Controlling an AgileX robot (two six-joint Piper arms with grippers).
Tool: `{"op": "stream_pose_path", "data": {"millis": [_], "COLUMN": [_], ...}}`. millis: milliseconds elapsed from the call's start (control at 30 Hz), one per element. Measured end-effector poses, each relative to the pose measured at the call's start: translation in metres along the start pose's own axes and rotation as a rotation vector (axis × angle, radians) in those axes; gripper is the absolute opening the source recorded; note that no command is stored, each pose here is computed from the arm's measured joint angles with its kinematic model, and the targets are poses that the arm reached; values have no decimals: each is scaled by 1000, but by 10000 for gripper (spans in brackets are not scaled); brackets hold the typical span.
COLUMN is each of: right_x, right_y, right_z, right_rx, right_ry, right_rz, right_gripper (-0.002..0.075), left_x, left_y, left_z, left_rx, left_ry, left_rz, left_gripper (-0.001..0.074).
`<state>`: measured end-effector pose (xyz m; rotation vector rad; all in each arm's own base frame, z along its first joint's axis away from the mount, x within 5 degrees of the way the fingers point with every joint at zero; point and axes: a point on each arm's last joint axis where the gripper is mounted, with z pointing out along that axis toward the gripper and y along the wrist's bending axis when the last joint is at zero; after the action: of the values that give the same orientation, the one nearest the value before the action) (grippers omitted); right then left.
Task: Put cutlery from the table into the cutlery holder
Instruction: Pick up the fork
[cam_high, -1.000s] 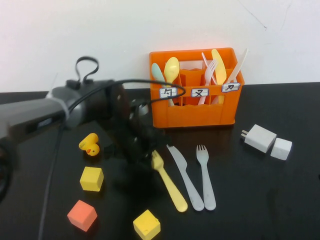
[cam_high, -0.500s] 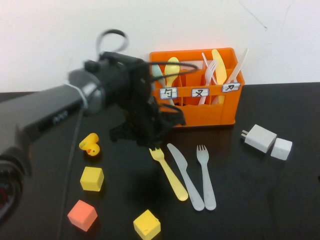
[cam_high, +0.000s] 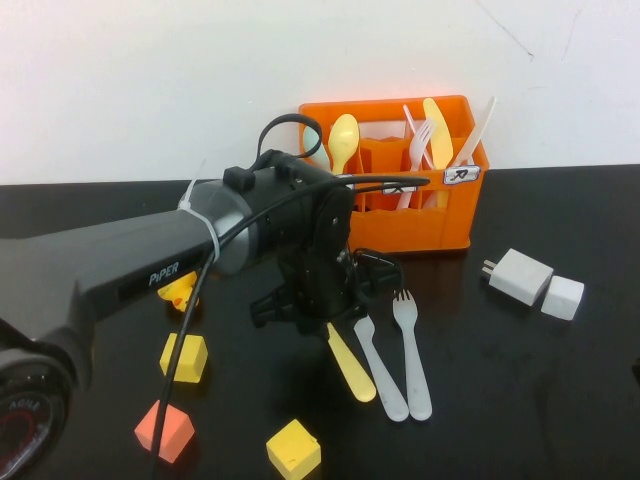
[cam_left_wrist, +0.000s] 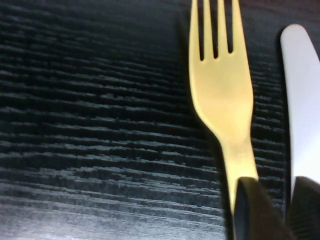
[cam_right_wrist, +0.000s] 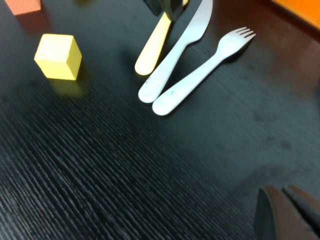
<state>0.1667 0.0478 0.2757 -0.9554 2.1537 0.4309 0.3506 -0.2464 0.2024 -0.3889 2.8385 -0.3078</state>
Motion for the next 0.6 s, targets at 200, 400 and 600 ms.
{"op": "stream_pose_path", "data": {"millis": [200,400,600], "right_x": [0,0,1], "right_y": [0,2,3], "right_z": [0,0,0], "right_rx": [-2,-23,-37], "right_ry": [0,3,7], "right_rz": [-4,-3,-4], "right_gripper": [-2,-2,-2], "left_x": [0,4,6], "left_y": [0,5,6], "left_z": [2,19,20], "left_rx": [-4,-67,-81], "left_ry": [1,46,73], "left_rz": [-13,-7,119], "left_gripper": [277,287,264]}}
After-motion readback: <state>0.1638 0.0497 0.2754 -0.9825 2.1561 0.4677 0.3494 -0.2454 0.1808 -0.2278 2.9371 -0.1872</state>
